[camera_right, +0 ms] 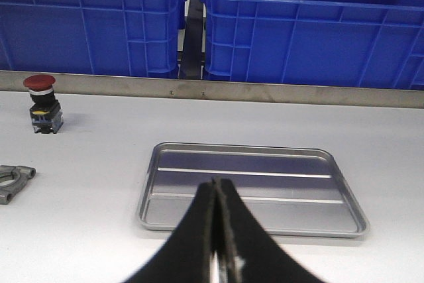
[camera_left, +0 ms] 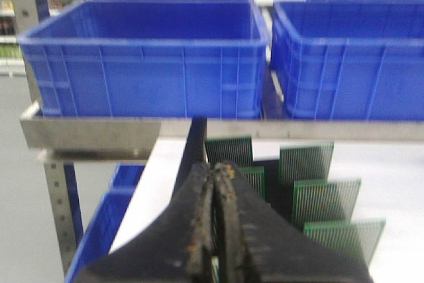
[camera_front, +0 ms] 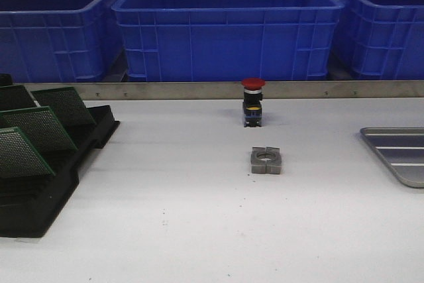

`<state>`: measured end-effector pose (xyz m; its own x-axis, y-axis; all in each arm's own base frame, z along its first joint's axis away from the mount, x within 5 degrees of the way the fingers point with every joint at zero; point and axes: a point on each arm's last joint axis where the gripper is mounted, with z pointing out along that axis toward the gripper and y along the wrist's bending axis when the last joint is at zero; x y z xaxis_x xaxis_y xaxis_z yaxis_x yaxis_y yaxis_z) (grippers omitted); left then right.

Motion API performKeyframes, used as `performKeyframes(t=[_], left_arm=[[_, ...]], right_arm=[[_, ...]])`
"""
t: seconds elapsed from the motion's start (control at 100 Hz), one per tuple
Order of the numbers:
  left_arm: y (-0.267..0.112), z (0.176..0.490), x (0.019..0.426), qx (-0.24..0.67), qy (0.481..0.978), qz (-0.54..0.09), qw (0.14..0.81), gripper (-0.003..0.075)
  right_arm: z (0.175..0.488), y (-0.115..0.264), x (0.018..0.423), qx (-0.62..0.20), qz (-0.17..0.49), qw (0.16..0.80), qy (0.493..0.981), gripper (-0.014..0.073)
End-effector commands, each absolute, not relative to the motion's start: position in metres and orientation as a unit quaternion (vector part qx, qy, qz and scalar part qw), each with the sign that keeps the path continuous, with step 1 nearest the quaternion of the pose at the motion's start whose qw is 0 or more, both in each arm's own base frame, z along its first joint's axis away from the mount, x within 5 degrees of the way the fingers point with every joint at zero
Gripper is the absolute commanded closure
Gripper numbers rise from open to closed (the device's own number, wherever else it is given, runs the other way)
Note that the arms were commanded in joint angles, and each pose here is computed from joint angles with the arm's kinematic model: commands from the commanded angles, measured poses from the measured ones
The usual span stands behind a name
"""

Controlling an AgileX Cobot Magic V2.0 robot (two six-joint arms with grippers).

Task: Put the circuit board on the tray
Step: 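Lower the left gripper into the black rack and grip a green circuit board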

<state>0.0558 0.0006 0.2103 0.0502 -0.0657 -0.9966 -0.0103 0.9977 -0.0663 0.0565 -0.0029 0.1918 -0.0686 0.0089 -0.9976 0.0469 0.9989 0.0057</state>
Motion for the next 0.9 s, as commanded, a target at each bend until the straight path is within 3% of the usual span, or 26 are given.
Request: performKeyframes(t=[0.0,0.3,0.62,0.82,0.89], left_arm=[[0.002,0.215,0.053,-0.038,0.637,-0.024,0.769,0.0738],[0.001,0.247,0.047,-0.068,0.635,-0.071,0.766,0.0738],[-0.005,0.308,0.061,-0.05,0.731,-0.078,0.676,0.0738],[-0.006,0.33,0.091,-0.032,0.794,-0.068,0.603,0.0732],[-0.007,0.334,0.104,-0.005,0.817,-0.055,0.574,0.0696]], right_arm=[[0.2,-0.003,0.055,0.014,-0.019,0.718,0.696,0.0655],[0.2,-0.003,0.055,0.014,-0.019,0.718,0.696,0.0655],[0.2,-0.003,0.055,0.014,-0.019,0.718,0.696,0.0655],[0.2,-0.003,0.055,0.014,-0.019,0.718,0.696,0.0655],[0.2,-0.003,0.055,0.014,-0.019,0.718,0.696,0.0655]])
